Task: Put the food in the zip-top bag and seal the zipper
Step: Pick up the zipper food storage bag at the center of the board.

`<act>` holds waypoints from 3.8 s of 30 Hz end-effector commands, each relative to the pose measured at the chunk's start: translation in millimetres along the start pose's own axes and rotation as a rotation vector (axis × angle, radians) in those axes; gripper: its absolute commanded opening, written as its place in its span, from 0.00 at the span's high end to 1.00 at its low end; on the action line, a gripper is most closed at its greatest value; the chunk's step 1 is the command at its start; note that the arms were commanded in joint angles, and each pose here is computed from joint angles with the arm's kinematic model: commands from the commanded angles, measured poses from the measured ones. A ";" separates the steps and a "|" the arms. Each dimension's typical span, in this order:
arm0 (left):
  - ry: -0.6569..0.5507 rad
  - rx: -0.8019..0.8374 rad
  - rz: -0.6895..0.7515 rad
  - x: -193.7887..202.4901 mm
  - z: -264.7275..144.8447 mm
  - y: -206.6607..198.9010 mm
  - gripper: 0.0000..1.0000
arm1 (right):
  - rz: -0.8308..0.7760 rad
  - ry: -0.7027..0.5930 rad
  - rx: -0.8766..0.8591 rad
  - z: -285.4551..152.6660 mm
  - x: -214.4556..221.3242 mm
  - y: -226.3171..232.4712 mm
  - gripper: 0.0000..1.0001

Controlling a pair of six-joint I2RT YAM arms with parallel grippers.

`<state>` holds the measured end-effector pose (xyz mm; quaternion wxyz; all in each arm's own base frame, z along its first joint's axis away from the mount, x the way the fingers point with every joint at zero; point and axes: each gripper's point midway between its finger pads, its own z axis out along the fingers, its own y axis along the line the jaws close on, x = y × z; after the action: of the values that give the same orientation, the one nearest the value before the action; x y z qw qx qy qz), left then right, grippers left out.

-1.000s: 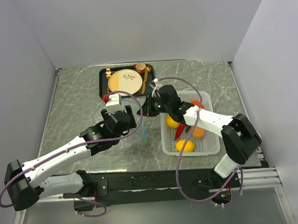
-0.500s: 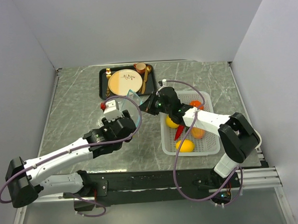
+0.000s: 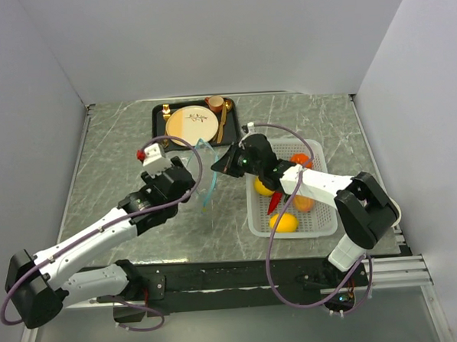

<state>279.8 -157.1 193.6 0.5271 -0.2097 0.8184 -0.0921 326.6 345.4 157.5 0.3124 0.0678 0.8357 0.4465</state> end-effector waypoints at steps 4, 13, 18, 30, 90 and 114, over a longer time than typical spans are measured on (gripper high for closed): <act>-0.015 0.101 -0.023 -21.6 10.3 -13.8 0.38 | -0.048 0.009 -0.047 -7.9 2.2 16.7 1.00; 0.064 0.161 0.014 -2.1 11.9 -14.8 0.57 | -0.066 0.033 -0.039 -3.9 4.4 16.6 1.00; 0.102 0.180 0.030 2.8 8.8 -16.6 0.45 | -0.065 0.038 -0.037 -2.3 4.8 15.6 1.00; 0.157 0.319 -0.009 17.9 2.0 -36.3 0.35 | -0.076 0.046 -0.032 -0.5 5.2 15.7 1.00; 0.130 0.224 0.022 17.8 13.6 -22.4 0.40 | -0.134 0.119 0.025 14.3 13.6 6.1 1.00; 0.078 0.212 -0.011 -2.0 7.7 -22.2 0.96 | -0.152 0.161 0.038 15.4 20.8 2.5 1.00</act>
<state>286.3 -169.7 166.9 0.4870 -0.1442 0.8476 -0.1537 315.1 353.9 128.8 0.2675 -0.0003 0.8771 0.3988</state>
